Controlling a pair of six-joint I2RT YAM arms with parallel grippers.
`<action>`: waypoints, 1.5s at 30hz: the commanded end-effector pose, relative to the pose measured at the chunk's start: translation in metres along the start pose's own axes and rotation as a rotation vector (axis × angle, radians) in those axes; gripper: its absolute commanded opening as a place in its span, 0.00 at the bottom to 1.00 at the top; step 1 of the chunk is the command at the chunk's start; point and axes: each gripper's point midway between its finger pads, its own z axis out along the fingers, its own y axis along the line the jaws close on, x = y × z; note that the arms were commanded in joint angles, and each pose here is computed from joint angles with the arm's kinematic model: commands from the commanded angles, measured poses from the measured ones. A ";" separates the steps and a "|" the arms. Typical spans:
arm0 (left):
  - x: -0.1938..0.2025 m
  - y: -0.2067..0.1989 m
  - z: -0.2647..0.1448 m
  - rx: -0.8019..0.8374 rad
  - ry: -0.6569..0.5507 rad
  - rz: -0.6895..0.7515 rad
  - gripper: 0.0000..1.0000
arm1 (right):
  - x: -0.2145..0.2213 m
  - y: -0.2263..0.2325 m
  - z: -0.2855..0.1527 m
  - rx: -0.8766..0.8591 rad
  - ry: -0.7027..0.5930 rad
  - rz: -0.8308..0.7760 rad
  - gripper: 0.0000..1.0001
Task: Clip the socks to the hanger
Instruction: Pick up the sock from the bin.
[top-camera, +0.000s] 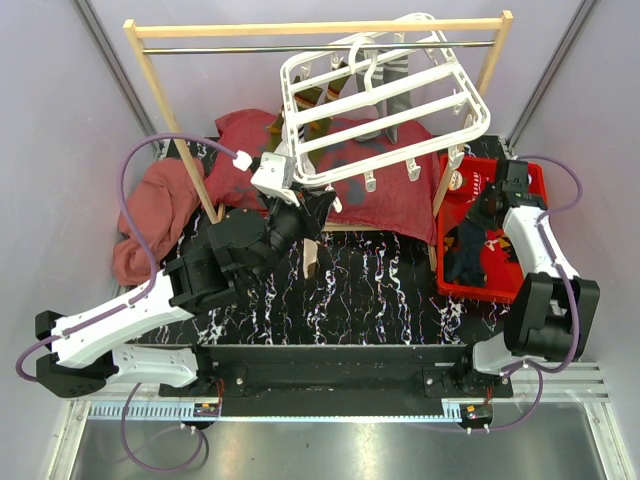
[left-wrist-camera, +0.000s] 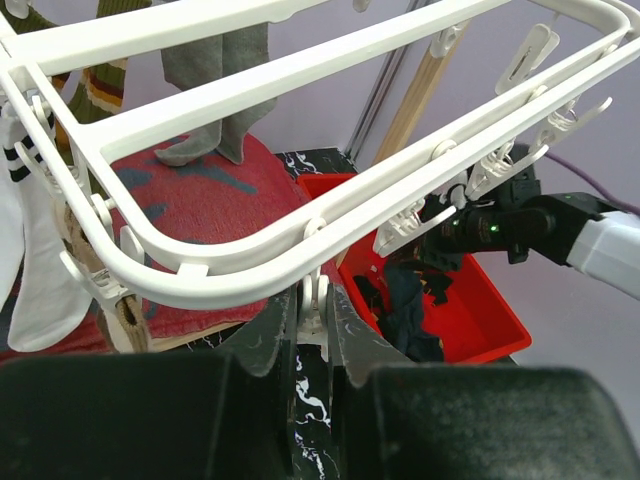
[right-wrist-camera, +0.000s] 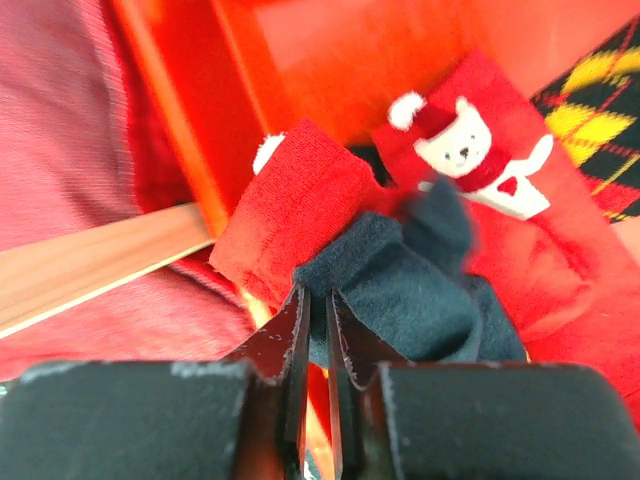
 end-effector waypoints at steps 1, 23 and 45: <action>-0.026 -0.003 -0.002 0.008 -0.060 -0.038 0.10 | 0.013 -0.002 0.029 -0.007 0.040 0.002 0.14; -0.026 -0.007 -0.004 0.037 -0.070 -0.053 0.10 | 0.037 -0.021 0.044 0.040 0.059 -0.005 0.31; -0.027 -0.012 -0.003 0.057 -0.067 -0.066 0.10 | 0.027 -0.004 0.005 -0.062 -0.027 0.053 0.24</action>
